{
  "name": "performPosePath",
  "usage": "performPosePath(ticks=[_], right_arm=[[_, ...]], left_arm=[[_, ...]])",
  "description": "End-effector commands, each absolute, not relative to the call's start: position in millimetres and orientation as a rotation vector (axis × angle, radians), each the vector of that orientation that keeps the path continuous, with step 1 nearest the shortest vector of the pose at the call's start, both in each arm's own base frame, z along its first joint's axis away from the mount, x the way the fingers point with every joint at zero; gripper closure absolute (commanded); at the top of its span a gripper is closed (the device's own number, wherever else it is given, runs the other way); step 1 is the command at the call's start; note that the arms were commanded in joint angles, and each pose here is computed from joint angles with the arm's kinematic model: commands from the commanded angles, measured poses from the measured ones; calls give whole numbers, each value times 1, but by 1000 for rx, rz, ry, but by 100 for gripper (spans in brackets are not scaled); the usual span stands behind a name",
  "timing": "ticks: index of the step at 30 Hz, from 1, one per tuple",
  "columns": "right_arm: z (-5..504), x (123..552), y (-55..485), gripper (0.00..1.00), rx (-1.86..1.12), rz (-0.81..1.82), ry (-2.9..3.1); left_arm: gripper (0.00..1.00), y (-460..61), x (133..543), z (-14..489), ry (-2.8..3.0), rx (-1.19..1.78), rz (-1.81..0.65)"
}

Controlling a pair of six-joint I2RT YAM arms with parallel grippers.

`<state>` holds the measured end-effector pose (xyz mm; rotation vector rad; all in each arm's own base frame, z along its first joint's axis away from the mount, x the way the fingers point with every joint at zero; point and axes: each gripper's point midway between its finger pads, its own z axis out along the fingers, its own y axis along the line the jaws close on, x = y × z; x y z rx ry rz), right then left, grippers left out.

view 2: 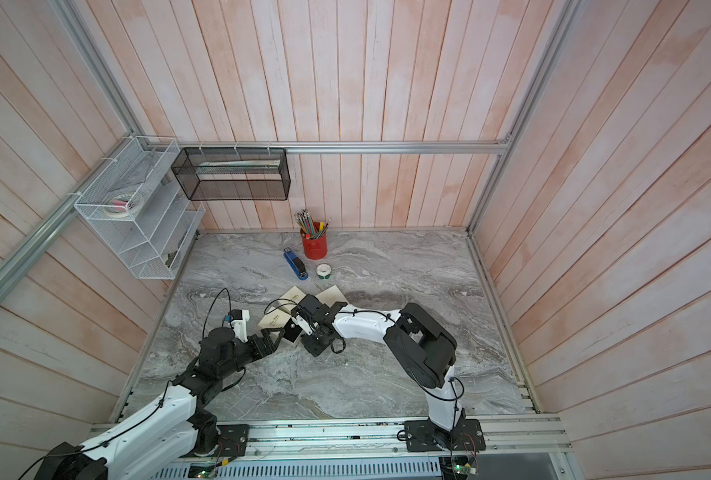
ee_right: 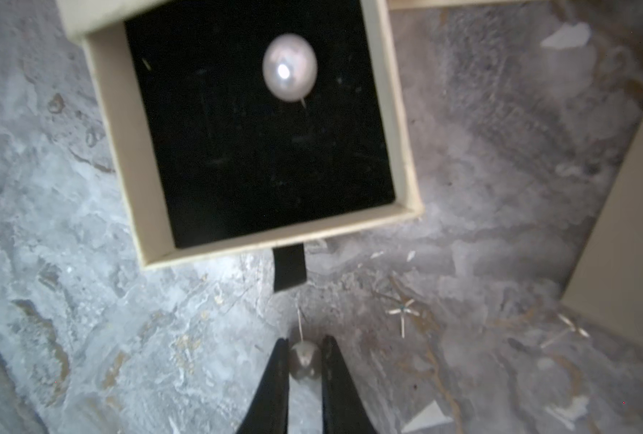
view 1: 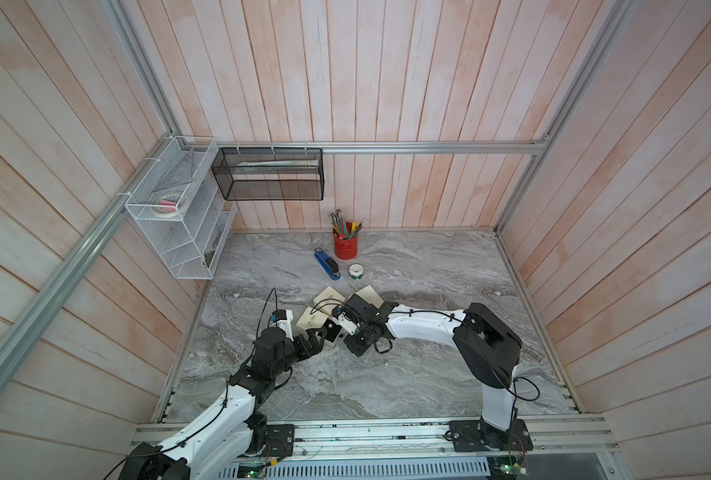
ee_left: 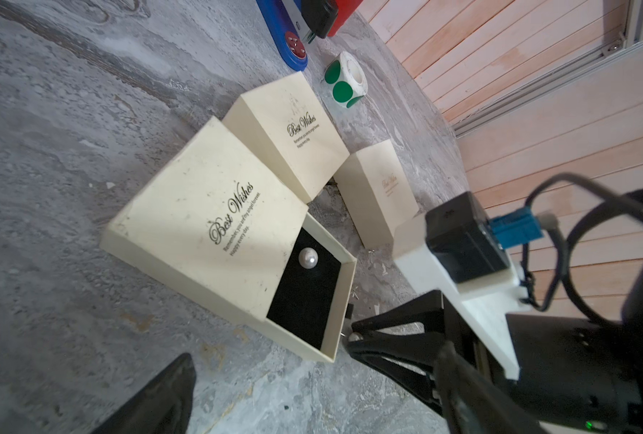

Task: Place the earrings into the drawer-style jewelry box
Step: Pick up the earring from the center of the board, then move the jewelry box to the center of the board.

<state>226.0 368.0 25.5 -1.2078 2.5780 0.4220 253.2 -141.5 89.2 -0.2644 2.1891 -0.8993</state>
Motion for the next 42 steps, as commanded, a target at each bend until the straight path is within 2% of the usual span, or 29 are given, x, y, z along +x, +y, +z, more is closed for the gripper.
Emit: performPosePath(ticks=[1, 12, 17, 23, 35, 42], right_arm=[[46, 223, 371, 98, -1246, 490, 2486], [81, 221, 362, 100, -1395, 663, 2192], [78, 212, 361, 100, -1491, 697, 2165], [74, 202, 366, 100, -1519, 872, 2249], [69, 241, 361, 100, -1433, 561, 2477], [74, 260, 363, 100, -1351, 451, 2559]], left_arm=[[0, -144, 260, 103, 2153, -220, -912], [0, -162, 255, 108, 2152, -79, -1018], [0, -166, 253, 102, 2171, -51, -1040], [0, -170, 251, 97, 2188, -33, -1058], [0, -132, 268, 93, 2099, -279, -1059], [1, -95, 307, 97, 2130, -335, -826]])
